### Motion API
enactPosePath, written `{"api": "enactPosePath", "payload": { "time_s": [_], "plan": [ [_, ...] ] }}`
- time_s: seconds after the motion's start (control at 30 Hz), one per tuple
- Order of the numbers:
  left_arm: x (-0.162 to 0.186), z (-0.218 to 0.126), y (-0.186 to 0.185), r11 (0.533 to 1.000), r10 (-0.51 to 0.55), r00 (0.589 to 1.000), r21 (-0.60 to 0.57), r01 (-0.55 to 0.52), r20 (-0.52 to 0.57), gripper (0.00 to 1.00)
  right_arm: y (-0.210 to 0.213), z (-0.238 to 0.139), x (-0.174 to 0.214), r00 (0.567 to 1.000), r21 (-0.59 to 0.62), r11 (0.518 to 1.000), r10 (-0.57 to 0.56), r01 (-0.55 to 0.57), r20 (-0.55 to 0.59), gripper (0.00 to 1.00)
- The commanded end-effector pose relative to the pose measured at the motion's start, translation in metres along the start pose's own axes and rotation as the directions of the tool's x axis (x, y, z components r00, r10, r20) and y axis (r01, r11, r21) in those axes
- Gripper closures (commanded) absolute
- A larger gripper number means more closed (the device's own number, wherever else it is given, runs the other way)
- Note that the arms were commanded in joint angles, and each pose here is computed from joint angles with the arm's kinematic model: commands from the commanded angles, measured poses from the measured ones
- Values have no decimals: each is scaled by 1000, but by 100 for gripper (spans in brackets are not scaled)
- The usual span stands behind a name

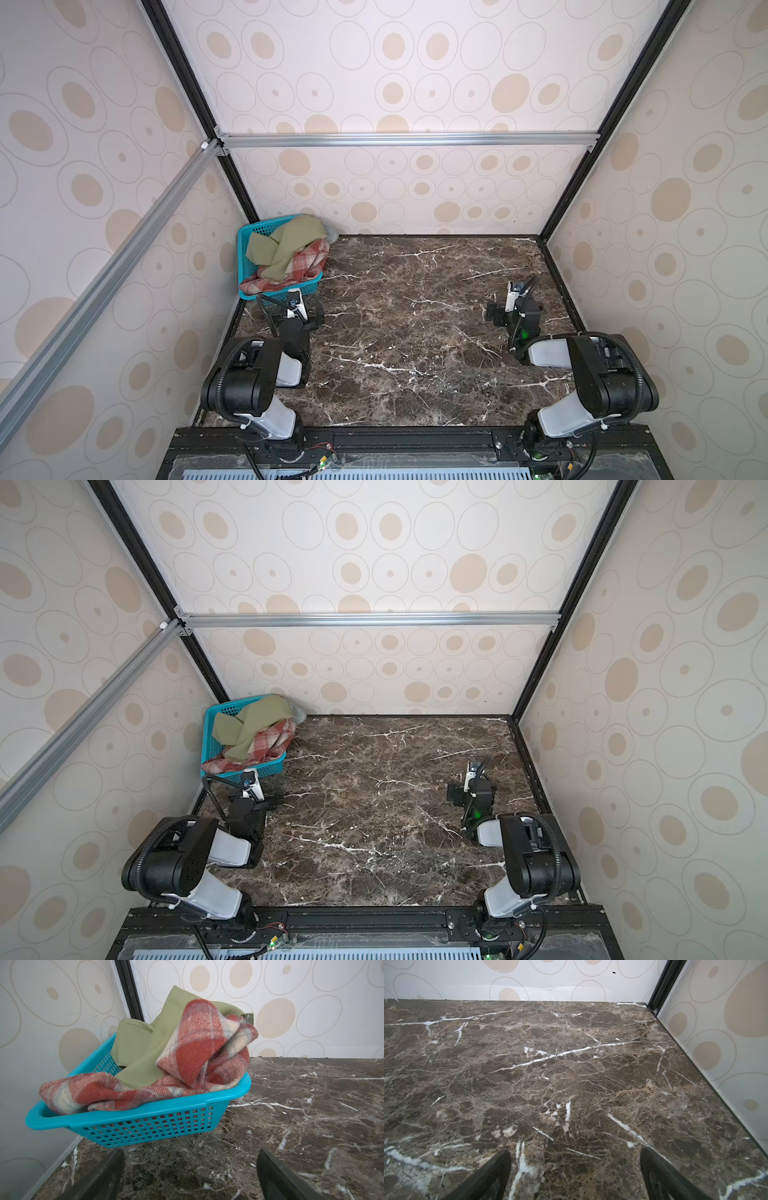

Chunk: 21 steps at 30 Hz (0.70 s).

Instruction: Fold and stack the skirts

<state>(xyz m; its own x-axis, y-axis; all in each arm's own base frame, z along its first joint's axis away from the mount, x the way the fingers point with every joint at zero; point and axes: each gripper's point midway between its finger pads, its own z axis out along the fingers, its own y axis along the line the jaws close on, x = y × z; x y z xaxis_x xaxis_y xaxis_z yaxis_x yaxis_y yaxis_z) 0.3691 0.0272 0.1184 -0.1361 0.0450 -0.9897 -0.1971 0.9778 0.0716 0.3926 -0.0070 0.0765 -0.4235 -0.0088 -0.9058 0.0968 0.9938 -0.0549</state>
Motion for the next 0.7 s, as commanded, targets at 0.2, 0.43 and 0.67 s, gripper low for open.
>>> {"api": "enactPosePath", "payload": {
  "time_s": [0.2,0.43,0.67],
  "plan": [
    [-13,3,-4,1000,2,999,11,-3,44,1,2,-1,-10,1000,-5,1000,-10,10,28,1],
    [-12,4,-4,1000,2,999,12,-2,38,1,3,0,-9,1000,-6,1000,-10,10,26,0],
    [-13,5,-4,1000,1,999,12,-2,40,1,2,0,-9,1000,-5,1000,-9,9,25,1]
  ]
}}
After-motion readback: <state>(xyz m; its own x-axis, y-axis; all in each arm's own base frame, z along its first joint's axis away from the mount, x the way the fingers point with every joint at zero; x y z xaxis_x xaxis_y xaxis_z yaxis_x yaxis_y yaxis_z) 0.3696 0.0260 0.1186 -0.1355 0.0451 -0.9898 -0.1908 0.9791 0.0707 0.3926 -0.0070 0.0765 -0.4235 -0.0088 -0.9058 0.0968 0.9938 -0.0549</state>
